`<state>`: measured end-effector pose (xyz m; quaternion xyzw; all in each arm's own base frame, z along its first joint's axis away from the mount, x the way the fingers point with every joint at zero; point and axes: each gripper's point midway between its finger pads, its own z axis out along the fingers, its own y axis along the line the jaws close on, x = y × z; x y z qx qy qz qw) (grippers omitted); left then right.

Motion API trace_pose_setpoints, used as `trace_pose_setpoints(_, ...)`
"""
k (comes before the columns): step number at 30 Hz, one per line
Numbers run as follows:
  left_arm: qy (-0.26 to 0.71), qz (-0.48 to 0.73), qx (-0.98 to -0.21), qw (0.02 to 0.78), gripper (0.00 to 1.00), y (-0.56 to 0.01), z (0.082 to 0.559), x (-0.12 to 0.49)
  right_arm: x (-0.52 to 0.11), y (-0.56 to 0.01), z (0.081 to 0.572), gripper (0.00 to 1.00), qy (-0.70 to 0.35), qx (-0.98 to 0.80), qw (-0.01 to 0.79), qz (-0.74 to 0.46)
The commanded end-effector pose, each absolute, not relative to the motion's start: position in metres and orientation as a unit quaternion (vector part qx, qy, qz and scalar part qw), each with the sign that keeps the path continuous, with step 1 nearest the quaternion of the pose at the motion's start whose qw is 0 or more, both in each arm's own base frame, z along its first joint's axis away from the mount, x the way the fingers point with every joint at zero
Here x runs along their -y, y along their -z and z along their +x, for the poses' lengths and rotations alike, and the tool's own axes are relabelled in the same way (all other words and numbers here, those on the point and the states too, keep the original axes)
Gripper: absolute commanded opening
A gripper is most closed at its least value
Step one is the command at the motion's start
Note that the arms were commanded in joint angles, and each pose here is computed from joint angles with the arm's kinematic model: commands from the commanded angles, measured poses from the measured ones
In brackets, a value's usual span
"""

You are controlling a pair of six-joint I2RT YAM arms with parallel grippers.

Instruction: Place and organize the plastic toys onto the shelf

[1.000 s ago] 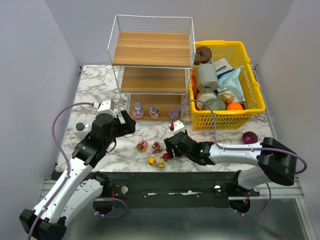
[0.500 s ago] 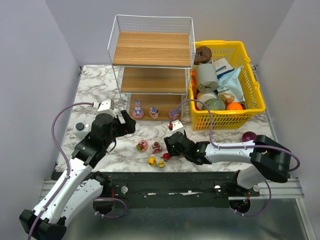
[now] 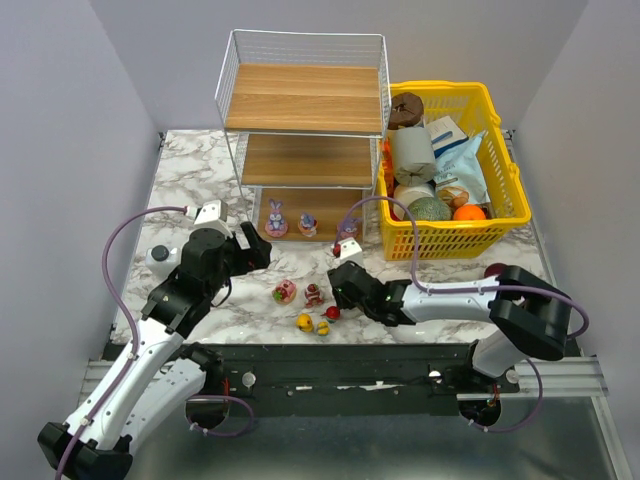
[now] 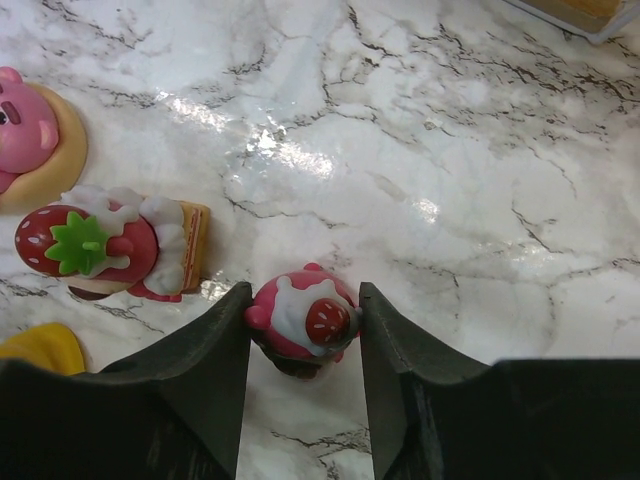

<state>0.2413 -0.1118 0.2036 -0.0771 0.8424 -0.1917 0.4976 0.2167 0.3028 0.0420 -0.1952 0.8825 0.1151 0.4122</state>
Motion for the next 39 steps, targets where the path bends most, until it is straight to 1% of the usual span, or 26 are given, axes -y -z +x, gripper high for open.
trace_pose_setpoints(1,0.19,-0.074,-0.859,0.469,0.99,-0.187,0.231,0.111,-0.303,-0.073,0.226,0.17,-0.102,-0.881,0.433,-0.163)
trace_pose_setpoints(2,0.189,-0.075,-0.858,0.472,0.99,-0.188,0.231,0.11,-0.296,-0.078,0.225,0.13,-0.09,-0.884,0.429,-0.161)
trace_pose_setpoints(4,0.183,-0.078,-0.856,0.477,0.99,-0.188,0.232,0.108,-0.301,-0.107,0.229,0.11,-0.099,-0.88,0.44,-0.149)
trace_pose_setpoints(5,0.179,-0.078,-0.856,0.479,0.99,-0.19,0.233,0.106,-0.291,-0.119,0.227,0.1,-0.087,-0.883,0.438,-0.146)
trace_pose_setpoints(6,0.171,-0.081,-0.856,0.481,0.99,-0.189,0.233,0.103,-0.292,-0.134,0.228,0.09,-0.091,-0.88,0.444,-0.142)
trace_pose_setpoints(7,0.169,-0.081,-0.856,0.481,0.99,-0.19,0.234,0.102,-0.299,-0.161,0.232,0.09,-0.106,-0.874,0.455,-0.133)
trace_pose_setpoints(8,0.167,-0.081,-0.857,0.481,0.99,-0.19,0.234,0.102,-0.29,-0.172,0.229,0.09,-0.091,-0.879,0.449,-0.132)
trace_pose_setpoints(10,0.164,-0.083,-0.857,0.482,0.99,-0.19,0.234,0.101,-0.287,-0.204,0.229,0.1,-0.096,-0.877,0.454,-0.125)
trace_pose_setpoints(11,0.164,-0.083,-0.857,0.481,0.99,-0.189,0.234,0.101,-0.286,-0.236,0.229,0.1,-0.104,-0.874,0.46,-0.117)
trace_pose_setpoints(13,0.164,-0.084,-0.857,0.481,0.99,-0.19,0.233,0.1,-0.284,-0.267,0.23,0.1,-0.11,-0.87,0.467,-0.113)
trace_pose_setpoints(14,0.164,-0.084,-0.857,0.481,0.99,-0.19,0.233,0.1,-0.281,-0.296,0.228,0.11,-0.118,-0.867,0.472,-0.108)
trace_pose_setpoints(15,0.163,-0.085,-0.857,0.481,0.99,-0.189,0.233,0.1,-0.279,-0.312,0.231,0.11,-0.125,-0.866,0.474,-0.102)
trace_pose_setpoints(17,0.163,-0.087,-0.856,0.483,0.99,-0.19,0.232,0.099,-0.276,-0.327,0.232,0.12,-0.116,-0.869,0.467,-0.116)
trace_pose_setpoints(18,0.164,-0.088,-0.855,0.484,0.99,-0.191,0.232,0.099,-0.277,-0.363,0.235,0.11,-0.142,-0.855,0.487,-0.103)
trace_pose_setpoints(20,0.165,-0.089,-0.855,0.484,0.99,-0.19,0.232,0.099,-0.277,-0.378,0.24,0.11,-0.133,-0.853,0.491,-0.116)
trace_pose_setpoints(21,0.167,-0.089,-0.854,0.484,0.99,-0.191,0.232,0.099,-0.277,-0.405,0.242,0.11,-0.152,-0.84,0.509,-0.109)
trace_pose_setpoints(26,0.168,-0.091,-0.853,0.485,0.99,-0.191,0.231,0.099,-0.272,-0.447,0.261,0.12,-0.131,-0.809,0.563,-0.106)
trace_pose_setpoints(34,0.174,-0.095,-0.849,0.49,0.99,-0.194,0.231,0.099,-0.267,-0.474,0.297,0.14,-0.104,-0.772,0.621,-0.086)
trace_pose_setpoints(39,0.173,-0.097,-0.848,0.491,0.99,-0.194,0.231,0.098,-0.269,-0.499,0.315,0.15,-0.106,-0.74,0.661,-0.072)
